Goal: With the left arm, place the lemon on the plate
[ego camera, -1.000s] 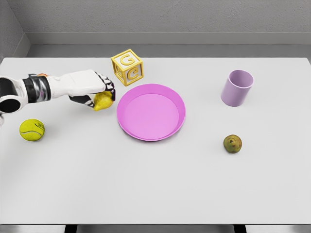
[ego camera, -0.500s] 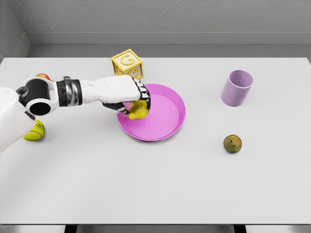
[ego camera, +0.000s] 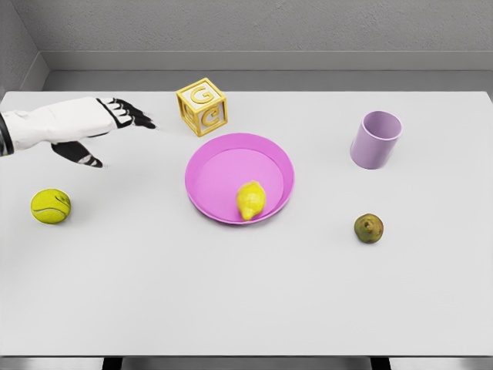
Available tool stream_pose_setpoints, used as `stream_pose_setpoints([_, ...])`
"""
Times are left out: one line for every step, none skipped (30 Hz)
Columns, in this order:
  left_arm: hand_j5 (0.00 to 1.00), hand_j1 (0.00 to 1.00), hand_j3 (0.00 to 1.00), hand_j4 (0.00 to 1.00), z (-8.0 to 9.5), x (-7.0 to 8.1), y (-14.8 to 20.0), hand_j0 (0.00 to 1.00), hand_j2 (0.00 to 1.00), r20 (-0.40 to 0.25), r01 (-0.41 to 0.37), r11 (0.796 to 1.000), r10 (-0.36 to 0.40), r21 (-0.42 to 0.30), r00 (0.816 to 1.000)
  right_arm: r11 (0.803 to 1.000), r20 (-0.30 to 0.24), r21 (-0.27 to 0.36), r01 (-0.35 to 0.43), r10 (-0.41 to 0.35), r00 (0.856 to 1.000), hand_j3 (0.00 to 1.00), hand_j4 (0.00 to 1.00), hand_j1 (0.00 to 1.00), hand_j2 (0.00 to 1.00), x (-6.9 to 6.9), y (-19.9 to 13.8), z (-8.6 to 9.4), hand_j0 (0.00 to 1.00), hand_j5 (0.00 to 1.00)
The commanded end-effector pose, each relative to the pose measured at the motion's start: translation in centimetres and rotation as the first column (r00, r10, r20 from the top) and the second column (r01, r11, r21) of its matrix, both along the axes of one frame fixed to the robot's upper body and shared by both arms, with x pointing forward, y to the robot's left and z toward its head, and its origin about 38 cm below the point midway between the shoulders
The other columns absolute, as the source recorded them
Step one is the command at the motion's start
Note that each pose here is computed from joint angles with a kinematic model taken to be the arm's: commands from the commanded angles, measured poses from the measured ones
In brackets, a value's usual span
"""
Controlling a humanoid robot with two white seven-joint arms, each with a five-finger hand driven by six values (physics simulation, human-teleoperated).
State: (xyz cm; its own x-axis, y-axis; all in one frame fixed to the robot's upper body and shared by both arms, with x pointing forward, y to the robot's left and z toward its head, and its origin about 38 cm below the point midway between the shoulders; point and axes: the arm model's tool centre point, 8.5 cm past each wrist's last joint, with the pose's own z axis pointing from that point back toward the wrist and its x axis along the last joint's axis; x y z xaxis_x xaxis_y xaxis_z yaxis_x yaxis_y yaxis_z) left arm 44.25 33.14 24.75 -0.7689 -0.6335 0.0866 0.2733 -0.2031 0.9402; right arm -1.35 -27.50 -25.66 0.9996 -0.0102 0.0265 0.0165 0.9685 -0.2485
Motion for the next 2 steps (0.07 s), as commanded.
stream_pose_setpoints([1.0, 1.0, 1.0, 1.0, 0.78, -0.18, 2.37, 1.0, 1.0, -0.009, -0.053, 0.999, 0.053, -0.009, 0.999, 1.0, 0.0, -0.001, 0.001, -0.001, 1.0, 1.0, 1.0, 1.0, 1.0, 0.0, -0.01, 0.0, 1.0, 1.0])
stream_pose_setpoints([1.0, 1.0, 1.0, 1.0, 0.54, -0.23, 2.33, 1.0, 1.0, -0.015, -0.053, 0.999, 0.052, -0.009, 0.999, 1.0, 0.0, 0.001, 0.001, -0.001, 1.0, 1.0, 1.0, 1.0, 1.0, 0.0, 0.01, 0.0, 1.0, 1.0])
